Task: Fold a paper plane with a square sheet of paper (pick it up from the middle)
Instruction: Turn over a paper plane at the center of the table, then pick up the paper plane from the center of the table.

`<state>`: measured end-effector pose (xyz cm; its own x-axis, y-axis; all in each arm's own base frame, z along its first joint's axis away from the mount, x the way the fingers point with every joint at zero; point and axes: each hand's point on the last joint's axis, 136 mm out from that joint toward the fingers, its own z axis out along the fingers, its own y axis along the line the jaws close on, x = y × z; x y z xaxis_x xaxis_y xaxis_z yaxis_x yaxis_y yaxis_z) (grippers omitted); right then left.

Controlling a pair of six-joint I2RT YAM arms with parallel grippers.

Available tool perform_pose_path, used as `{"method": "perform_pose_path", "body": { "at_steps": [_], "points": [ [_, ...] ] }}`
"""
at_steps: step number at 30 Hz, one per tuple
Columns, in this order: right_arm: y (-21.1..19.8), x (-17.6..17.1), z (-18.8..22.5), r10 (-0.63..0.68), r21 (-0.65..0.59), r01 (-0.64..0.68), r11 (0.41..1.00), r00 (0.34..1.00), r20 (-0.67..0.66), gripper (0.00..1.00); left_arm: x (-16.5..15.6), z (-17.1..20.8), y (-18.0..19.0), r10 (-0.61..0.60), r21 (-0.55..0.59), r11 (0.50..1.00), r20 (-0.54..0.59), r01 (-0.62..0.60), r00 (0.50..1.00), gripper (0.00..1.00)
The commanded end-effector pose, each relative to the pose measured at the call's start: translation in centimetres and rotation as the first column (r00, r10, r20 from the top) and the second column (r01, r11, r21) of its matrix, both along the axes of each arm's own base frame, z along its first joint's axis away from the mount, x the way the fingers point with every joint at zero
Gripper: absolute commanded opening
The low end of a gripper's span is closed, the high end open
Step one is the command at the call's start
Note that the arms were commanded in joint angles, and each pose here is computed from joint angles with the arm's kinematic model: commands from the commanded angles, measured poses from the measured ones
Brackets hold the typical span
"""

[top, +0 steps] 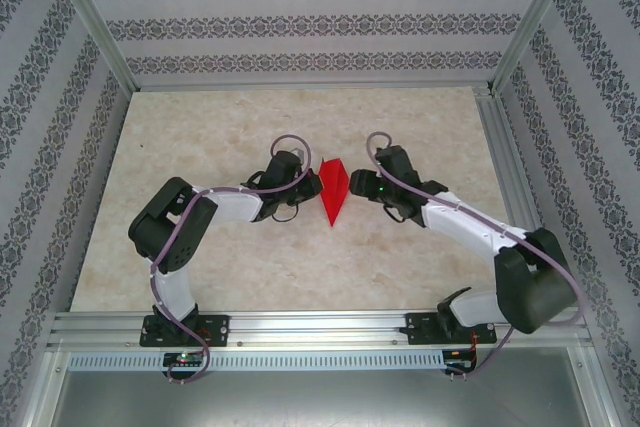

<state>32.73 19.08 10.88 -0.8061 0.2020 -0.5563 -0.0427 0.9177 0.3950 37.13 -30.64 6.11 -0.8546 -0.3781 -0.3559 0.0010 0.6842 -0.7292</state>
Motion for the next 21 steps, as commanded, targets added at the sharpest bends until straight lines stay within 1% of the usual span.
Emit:
{"method": "perform_pose_path", "body": {
  "at_steps": [1, 5, 10, 14, 21],
  "points": [
    [1.4, 0.0, -0.6, -0.018, -0.035, 0.017, 0.999, 1.000, -0.025, 0.57, 0.7, 0.8, 0.1, 0.026, -0.075, 0.997, 0.027, -0.024, 0.999, 0.00],
    [4.2, -0.4, -1.5, 0.040, -0.034, -0.042, 0.999, 0.997, -0.059, 0.49, 0.3, -0.4, 1.0, 0.051, -0.062, 0.997, -0.004, -0.051, 0.999, 0.00],
    [6.6, -0.7, -2.6, 0.095, -0.048, -0.100, 0.994, 0.991, -0.096, 0.38, 0.0, -1.1, 1.9, 0.070, -0.046, 0.996, -0.029, -0.071, 0.997, 0.00],
    [7.5, -0.8, -3.4, 0.111, -0.058, -0.119, 0.991, 0.987, -0.118, 0.36, -0.2, -1.0, 2.0, 0.069, -0.043, 0.997, -0.026, -0.070, 0.997, 0.00],
    [8.2, -0.8, -4.5, 0.129, -0.066, -0.141, 0.988, 0.979, -0.156, 0.37, -0.2, -1.1, 1.6, 0.050, -0.054, 0.997, -0.030, -0.052, 0.998, 0.00]
  ]
}}
